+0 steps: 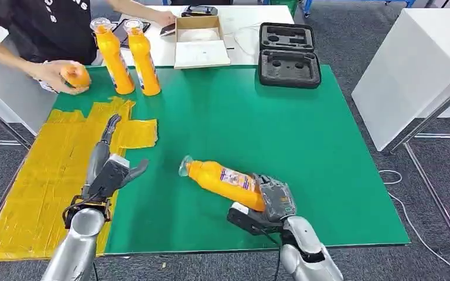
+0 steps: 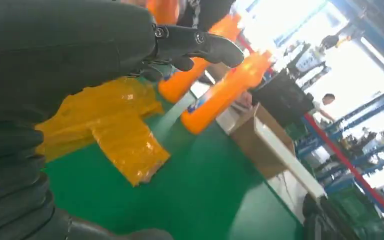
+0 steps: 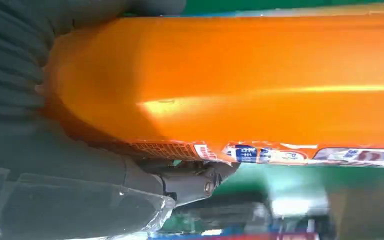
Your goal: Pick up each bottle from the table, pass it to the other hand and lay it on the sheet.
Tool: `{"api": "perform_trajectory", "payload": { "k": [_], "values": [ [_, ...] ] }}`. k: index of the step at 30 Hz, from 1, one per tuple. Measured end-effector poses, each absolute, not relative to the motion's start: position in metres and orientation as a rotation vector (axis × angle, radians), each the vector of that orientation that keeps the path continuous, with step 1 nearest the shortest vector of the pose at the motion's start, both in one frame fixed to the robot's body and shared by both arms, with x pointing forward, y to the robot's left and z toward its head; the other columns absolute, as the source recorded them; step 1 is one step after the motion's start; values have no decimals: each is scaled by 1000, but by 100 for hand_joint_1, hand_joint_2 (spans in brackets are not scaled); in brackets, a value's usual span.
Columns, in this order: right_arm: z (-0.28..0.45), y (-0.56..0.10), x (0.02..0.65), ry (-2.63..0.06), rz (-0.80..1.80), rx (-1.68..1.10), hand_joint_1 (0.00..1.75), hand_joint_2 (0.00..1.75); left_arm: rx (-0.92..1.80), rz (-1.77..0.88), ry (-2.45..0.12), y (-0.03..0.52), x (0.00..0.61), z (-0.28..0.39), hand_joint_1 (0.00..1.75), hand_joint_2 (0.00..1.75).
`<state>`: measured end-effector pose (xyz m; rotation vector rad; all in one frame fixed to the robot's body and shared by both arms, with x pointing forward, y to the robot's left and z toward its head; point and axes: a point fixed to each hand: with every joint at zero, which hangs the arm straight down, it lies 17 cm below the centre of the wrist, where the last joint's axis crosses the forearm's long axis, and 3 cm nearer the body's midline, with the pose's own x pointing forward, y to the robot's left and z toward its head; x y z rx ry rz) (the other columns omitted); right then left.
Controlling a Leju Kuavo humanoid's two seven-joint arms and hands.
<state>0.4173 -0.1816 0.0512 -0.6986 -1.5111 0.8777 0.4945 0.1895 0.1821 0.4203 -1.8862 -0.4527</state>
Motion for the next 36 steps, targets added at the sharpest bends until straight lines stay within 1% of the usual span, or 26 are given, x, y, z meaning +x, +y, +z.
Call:
{"api": "perform_trajectory", "payload": {
  "k": [3,7,10,16,22,27,31,36],
  "values": [
    [92,-188,424,-1650,665,-668,175,175,352,-450,-1894,178,492,184,0,175],
    [108,-192,426,-1690,580,-658,175,175,322,-453,-1904,169,490,187,0,175],
    [123,-195,427,-1755,465,-621,175,175,259,-444,-1901,161,488,187,0,175],
    [150,-196,433,-1846,289,-577,175,175,-8,-414,-1869,119,488,192,0,175],
    [158,-189,437,-1873,260,-563,175,175,-96,-430,-1858,97,488,196,0,175],
    [166,-182,441,-1917,234,-540,175,175,-329,-413,-1802,69,480,197,0,175],
    [173,-166,447,-1953,242,-498,175,175,-450,-414,-1759,45,476,198,0,175],
    [175,-138,454,-1985,292,-434,175,175,-526,-422,-1738,25,470,200,0,175]
  ]
}}
